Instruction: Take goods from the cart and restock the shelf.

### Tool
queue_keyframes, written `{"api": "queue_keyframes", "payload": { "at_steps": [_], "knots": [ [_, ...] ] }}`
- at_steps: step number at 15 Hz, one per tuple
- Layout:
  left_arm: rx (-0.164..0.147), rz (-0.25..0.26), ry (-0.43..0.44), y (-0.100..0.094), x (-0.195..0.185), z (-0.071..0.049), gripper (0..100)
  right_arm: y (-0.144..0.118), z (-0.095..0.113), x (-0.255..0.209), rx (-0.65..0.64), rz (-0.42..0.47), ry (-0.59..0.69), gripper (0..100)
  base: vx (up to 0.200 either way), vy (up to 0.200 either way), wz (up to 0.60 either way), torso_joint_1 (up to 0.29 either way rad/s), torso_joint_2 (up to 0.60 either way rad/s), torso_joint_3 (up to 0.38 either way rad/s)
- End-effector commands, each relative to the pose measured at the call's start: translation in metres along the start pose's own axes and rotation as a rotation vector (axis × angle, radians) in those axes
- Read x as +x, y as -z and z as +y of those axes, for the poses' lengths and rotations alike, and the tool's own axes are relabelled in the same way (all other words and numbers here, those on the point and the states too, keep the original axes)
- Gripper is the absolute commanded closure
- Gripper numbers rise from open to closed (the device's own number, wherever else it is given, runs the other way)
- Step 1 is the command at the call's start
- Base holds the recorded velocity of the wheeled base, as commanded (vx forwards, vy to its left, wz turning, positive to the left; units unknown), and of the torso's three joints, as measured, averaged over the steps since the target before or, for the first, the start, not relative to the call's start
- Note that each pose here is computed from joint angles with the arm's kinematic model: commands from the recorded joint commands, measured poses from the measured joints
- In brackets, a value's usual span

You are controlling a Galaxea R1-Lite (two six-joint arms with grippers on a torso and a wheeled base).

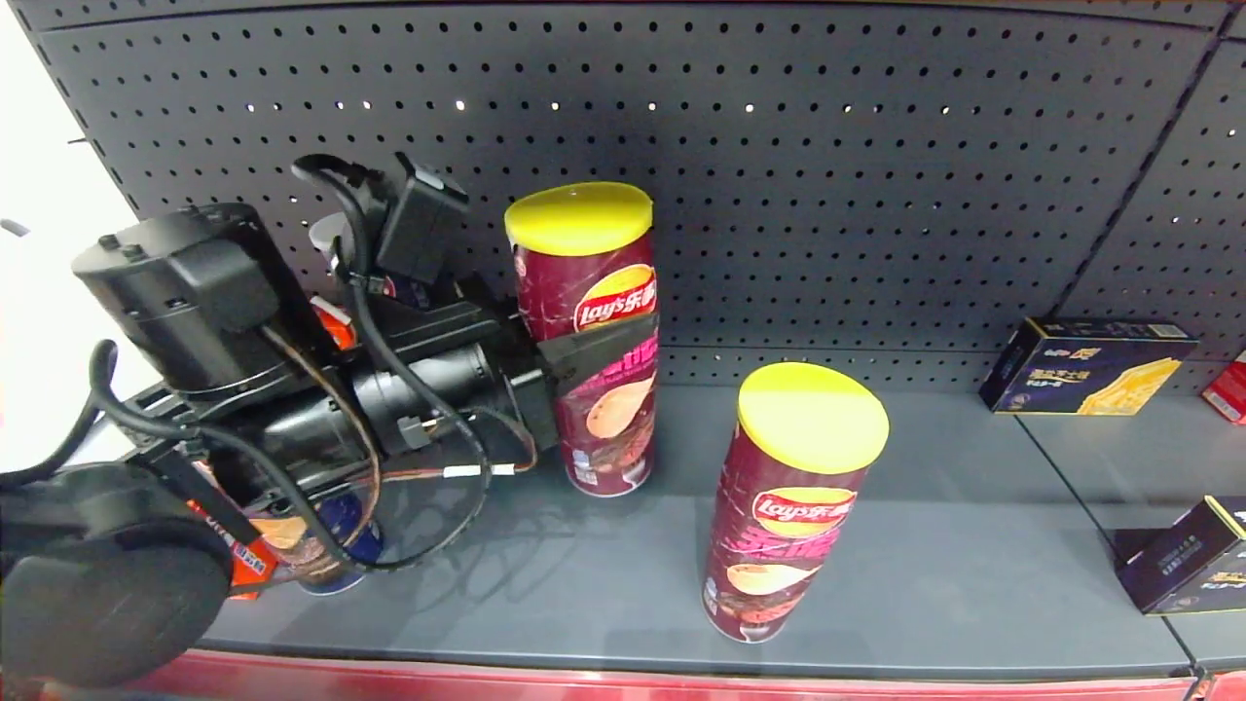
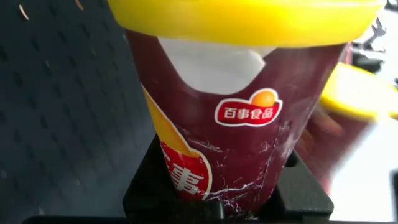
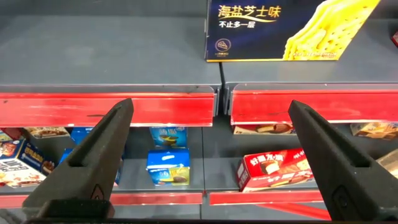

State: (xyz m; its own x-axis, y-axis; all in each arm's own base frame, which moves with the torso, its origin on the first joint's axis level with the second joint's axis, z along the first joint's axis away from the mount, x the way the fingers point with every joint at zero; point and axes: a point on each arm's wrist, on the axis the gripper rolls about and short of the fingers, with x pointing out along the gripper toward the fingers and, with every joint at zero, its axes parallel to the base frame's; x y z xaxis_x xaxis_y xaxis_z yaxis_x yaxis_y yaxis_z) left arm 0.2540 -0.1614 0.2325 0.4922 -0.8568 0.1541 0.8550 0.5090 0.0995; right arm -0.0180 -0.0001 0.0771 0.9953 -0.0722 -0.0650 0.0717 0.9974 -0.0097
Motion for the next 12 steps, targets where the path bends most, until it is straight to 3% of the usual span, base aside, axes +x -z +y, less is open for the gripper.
{"api": "queue_keyframes", "payload": {
  "at_steps": [1, 6, 10, 12],
  "knots": [
    [-0.020, 0.036, -0.020, 0.023, 0.021, 0.012, 100, 0.000, 0.000, 0.000, 0.000, 0.005, 0.000, 0, 0.000, 0.000, 0.00, 0.000, 0.00, 0.000],
    [-0.030, 0.057, -0.051, 0.037, 0.037, 0.019, 100, 0.000, 0.000, 0.000, 0.000, 0.005, 0.000, 0, 0.000, 0.000, 0.00, 0.000, 0.00, 0.000],
    [-0.020, 0.040, -0.063, 0.033, 0.054, 0.028, 100, 0.000, 0.000, 0.000, 0.000, 0.005, 0.000, 0, 0.000, 0.000, 0.00, 0.000, 0.00, 0.000],
    [-0.031, 0.060, -0.059, 0.025, 0.066, 0.034, 100, 0.000, 0.000, 0.000, 0.000, 0.005, 0.000, 0, 0.000, 0.000, 0.00, 0.000, 0.00, 0.000]
  ]
}}
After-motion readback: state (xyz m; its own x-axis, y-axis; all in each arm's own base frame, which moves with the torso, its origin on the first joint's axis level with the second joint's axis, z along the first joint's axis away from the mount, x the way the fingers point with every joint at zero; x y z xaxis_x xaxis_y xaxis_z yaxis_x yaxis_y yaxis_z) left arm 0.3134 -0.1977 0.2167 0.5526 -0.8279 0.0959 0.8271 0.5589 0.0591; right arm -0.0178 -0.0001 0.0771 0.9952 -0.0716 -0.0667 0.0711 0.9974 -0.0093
